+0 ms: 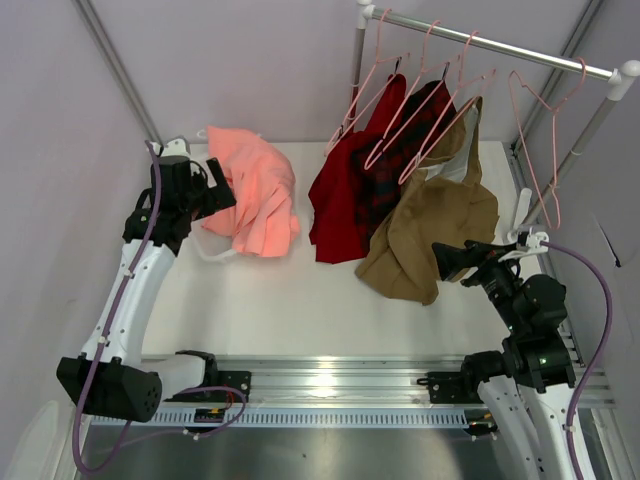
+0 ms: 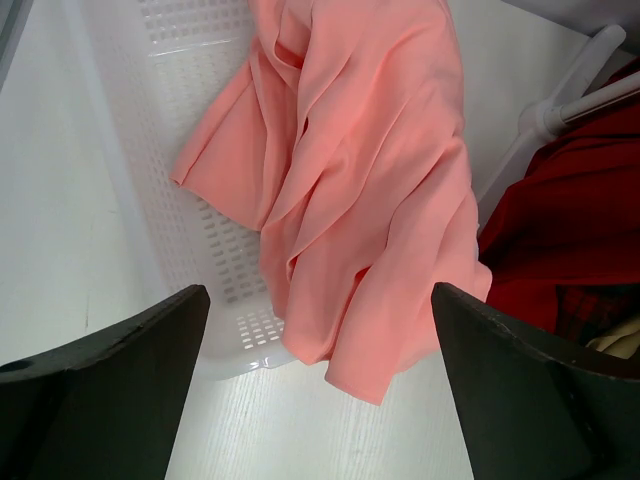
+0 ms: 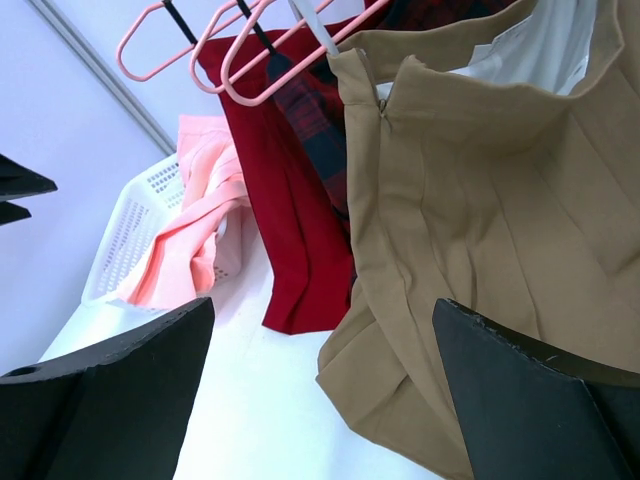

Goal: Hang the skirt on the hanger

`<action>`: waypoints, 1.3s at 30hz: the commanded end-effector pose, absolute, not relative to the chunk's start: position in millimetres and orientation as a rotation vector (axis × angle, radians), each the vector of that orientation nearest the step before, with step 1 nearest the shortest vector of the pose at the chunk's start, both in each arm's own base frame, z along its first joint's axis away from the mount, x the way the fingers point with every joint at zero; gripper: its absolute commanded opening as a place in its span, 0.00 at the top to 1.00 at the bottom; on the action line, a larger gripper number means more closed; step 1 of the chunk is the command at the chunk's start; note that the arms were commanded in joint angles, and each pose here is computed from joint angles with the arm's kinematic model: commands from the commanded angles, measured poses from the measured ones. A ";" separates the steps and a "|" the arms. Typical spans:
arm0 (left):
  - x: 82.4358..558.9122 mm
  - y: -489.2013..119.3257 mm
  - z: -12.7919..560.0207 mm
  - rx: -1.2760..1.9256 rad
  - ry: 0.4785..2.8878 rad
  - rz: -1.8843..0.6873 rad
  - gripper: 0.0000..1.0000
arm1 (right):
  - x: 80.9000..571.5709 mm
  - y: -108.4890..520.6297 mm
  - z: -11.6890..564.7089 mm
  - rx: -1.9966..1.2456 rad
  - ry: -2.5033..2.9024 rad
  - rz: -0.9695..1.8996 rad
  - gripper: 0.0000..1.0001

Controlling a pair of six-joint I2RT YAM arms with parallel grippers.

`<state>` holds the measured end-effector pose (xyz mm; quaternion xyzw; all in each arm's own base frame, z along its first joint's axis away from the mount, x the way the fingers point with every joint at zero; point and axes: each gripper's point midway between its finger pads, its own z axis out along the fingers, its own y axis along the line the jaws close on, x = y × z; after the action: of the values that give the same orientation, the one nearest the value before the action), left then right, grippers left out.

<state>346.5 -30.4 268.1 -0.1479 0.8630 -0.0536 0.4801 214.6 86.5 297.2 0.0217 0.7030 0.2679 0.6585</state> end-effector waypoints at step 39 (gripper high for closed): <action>608.1 -48.1 188.6 -0.368 2.096 -0.063 0.01 | 260.1 91.2 312.4 0.020 1.644 0.545 0.01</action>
<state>596.6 -55.0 164.4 -0.1578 0.8827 -0.0305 0.4416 258.1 95.8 279.8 0.0150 0.7516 0.2503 0.6101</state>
